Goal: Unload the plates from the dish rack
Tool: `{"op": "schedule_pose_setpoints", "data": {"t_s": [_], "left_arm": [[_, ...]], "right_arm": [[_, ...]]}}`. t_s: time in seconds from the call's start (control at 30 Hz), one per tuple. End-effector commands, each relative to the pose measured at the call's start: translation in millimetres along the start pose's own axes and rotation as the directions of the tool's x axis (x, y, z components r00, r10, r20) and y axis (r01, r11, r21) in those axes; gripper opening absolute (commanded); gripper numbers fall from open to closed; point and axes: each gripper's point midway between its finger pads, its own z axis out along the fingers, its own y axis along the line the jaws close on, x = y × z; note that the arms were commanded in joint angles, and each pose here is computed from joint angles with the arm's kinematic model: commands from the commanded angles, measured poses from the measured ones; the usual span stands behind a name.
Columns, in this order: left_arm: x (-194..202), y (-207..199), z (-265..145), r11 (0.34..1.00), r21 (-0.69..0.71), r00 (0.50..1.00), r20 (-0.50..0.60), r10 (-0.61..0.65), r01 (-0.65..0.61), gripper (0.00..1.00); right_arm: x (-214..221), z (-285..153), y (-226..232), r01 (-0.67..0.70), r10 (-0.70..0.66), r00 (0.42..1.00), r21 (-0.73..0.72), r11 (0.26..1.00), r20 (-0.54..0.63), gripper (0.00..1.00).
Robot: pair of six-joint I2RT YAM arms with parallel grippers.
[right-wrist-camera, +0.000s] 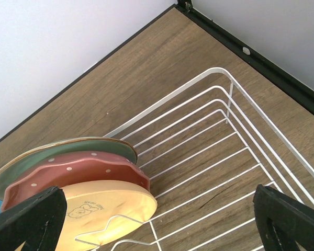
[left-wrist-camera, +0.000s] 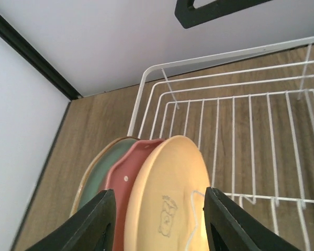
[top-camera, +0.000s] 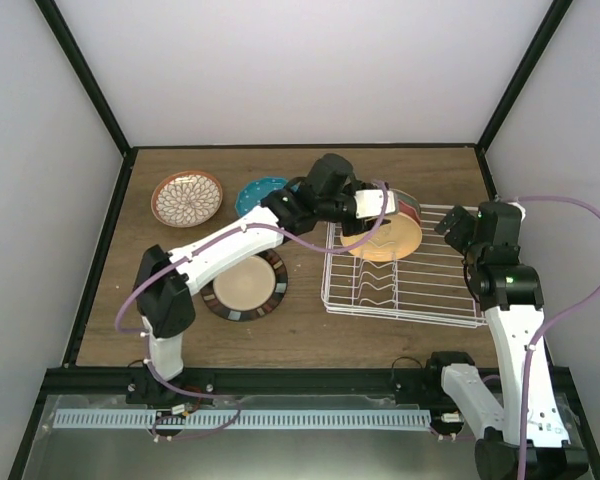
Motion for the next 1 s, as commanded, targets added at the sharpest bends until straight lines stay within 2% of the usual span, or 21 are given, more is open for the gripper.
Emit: {"op": "schedule_pose_setpoints", "data": {"t_s": [0.0, 0.53, 0.6, 0.77, 0.97], "left_arm": [[2, 10, 18, 0.983, -0.092, 0.988, -0.02, 0.156, -0.157, 0.48], [55, 11, 73, 0.973, -0.105, 0.974, -0.117, 0.192, -0.205, 0.47], [59, 11, 77, 0.974, -0.107, 0.975, -0.123, 0.187, -0.201, 0.42], [64, 12, 80, 0.974, -0.112, 0.974, -0.135, 0.182, -0.198, 0.15], [64, 14, 77, 0.973, -0.127, 0.974, -0.149, 0.172, -0.191, 0.05]], "right_arm": [[-12, -7, -1, -0.002, 0.001, 0.999, 0.011, 1.0, 0.037, 1.0], [-12, -6, -2, -0.002, 0.001, 0.999, 0.022, 1.0, 0.037, 1.0], [-13, -7, -3, -0.003, 0.002, 0.999, 0.025, 1.0, 0.04, 1.0], [-12, -8, -5, -0.002, 0.001, 0.999, 0.034, 0.999, 0.042, 1.0], [-12, -6, -3, -0.003, 0.002, 0.999, 0.028, 1.0, 0.037, 1.0]]}}
